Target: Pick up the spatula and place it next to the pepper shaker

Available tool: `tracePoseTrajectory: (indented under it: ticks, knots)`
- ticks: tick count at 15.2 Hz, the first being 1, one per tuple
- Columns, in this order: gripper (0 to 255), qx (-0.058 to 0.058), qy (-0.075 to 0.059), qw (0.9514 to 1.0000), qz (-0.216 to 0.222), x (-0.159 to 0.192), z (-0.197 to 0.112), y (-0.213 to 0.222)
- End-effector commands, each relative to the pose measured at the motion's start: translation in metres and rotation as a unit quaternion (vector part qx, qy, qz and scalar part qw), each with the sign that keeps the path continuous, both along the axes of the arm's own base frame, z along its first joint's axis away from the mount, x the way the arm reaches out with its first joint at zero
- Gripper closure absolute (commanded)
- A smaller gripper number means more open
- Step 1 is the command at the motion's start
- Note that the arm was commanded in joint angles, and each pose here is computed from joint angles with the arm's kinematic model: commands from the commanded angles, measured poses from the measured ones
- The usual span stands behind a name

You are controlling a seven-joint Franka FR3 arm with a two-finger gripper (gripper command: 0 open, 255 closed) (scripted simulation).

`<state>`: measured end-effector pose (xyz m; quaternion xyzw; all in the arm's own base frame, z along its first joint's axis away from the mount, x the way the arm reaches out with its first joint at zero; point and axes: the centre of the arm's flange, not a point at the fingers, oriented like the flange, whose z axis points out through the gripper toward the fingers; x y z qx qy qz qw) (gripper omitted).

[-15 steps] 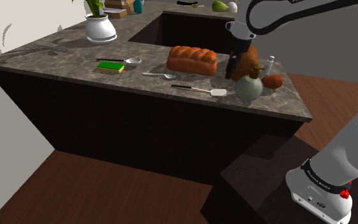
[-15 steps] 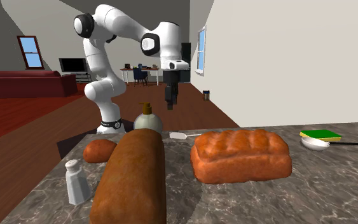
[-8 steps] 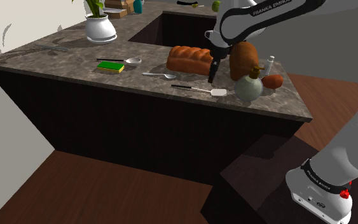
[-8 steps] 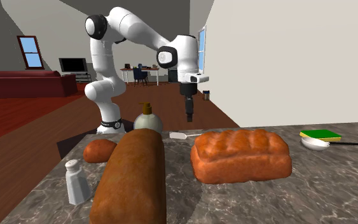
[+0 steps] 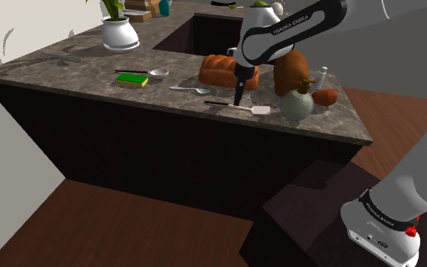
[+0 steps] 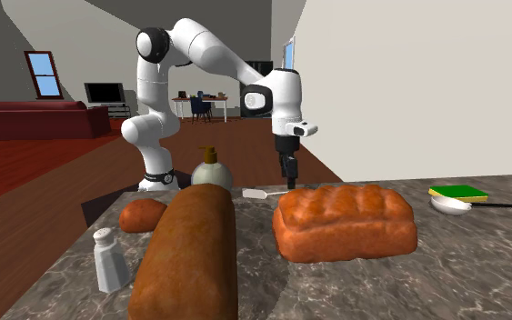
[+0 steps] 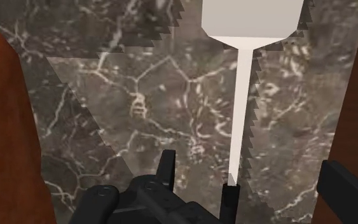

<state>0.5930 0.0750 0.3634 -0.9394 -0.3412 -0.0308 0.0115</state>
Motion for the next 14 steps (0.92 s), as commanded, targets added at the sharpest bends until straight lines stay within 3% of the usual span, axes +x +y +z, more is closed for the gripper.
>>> tracePoseTrajectory:
  ticks: [1,4,11,12,14]
  knots:
    - [0,0.0,0.0,1.0,0.001,0.0,-0.011,-0.001]
    - [0,0.0,0.0,1.0,0.001,0.001,-0.025,0.0]
    - [0,0.0,0.0,1.0,0.001,0.001,-0.025,0.0]
    - [255,0.0,0.0,1.0,0.001,0.001,-0.025,0.0]
    - [255,0.0,0.0,1.0,0.001,0.001,-0.025,0.0]
